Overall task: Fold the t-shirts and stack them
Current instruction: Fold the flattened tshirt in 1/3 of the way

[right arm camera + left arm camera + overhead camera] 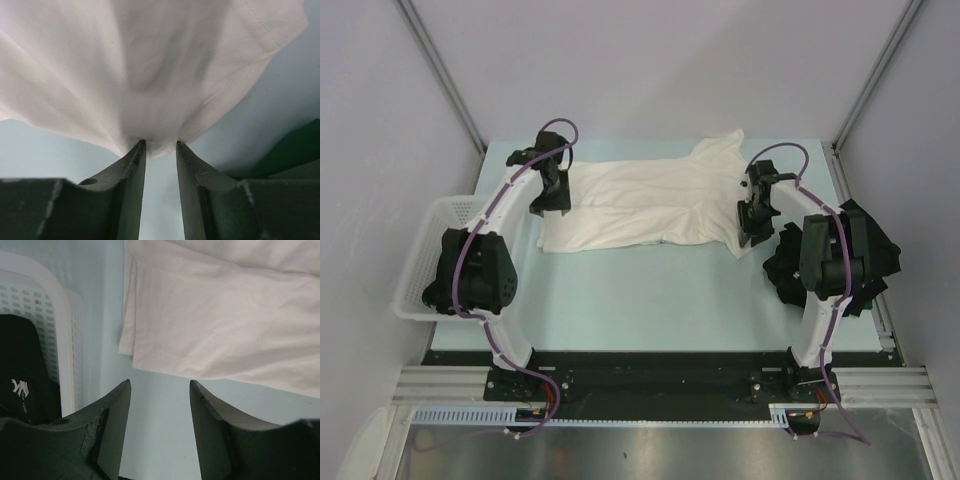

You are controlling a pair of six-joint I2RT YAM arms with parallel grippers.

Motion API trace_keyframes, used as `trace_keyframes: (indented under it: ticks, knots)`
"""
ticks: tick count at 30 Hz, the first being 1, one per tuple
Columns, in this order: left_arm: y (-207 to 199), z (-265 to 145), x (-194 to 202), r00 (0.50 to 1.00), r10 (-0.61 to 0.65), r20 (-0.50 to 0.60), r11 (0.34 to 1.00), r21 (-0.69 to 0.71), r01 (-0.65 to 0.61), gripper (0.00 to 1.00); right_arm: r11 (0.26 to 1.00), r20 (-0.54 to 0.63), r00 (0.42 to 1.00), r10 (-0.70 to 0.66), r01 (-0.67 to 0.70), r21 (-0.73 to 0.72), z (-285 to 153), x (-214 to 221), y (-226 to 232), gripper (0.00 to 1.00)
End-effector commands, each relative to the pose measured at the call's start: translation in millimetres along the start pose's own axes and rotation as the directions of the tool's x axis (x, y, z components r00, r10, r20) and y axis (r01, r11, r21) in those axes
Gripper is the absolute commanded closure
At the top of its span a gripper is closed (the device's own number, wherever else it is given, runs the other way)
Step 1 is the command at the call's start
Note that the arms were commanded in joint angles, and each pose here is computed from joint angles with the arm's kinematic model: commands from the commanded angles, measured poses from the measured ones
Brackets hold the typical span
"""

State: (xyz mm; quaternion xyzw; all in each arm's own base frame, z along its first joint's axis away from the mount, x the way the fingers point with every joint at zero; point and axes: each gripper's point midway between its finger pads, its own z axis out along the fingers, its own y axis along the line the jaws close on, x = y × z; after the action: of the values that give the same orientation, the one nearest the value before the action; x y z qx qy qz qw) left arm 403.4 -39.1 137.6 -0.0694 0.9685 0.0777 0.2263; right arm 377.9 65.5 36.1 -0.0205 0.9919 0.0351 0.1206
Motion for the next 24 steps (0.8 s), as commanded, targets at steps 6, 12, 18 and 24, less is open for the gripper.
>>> trace_keyframes:
  ticks: [6, 12, 18, 24]
  knots:
    - [3.9, -17.5, -11.1, 0.998, -0.013, 0.054, 1.0, -0.007, 0.013, 0.44, 0.996, 0.022, 1.0, 0.02, -0.018, -0.092, 4.2, -8.9, 17.6, 0.7]
    - [5.0, -17.1, -10.0, 0.999, -0.015, 0.053, 1.0, -0.009, 0.016, 0.44, 0.995, -0.008, 1.0, 0.014, -0.015, -0.103, 14.0, -5.1, 18.6, 0.95]
    - [5.0, -18.8, -11.4, 0.998, -0.018, 0.058, 1.0, -0.008, 0.019, 0.44, 1.0, -0.018, 1.0, -0.007, 0.007, -0.029, 12.0, -3.9, 4.7, 1.0]
    - [4.6, -22.7, -13.4, 0.998, -0.019, 0.065, 1.0, -0.003, 0.019, 0.44, 0.996, -0.012, 1.0, 0.0, 0.001, 0.09, -6.9, -15.1, -23.1, 1.0]
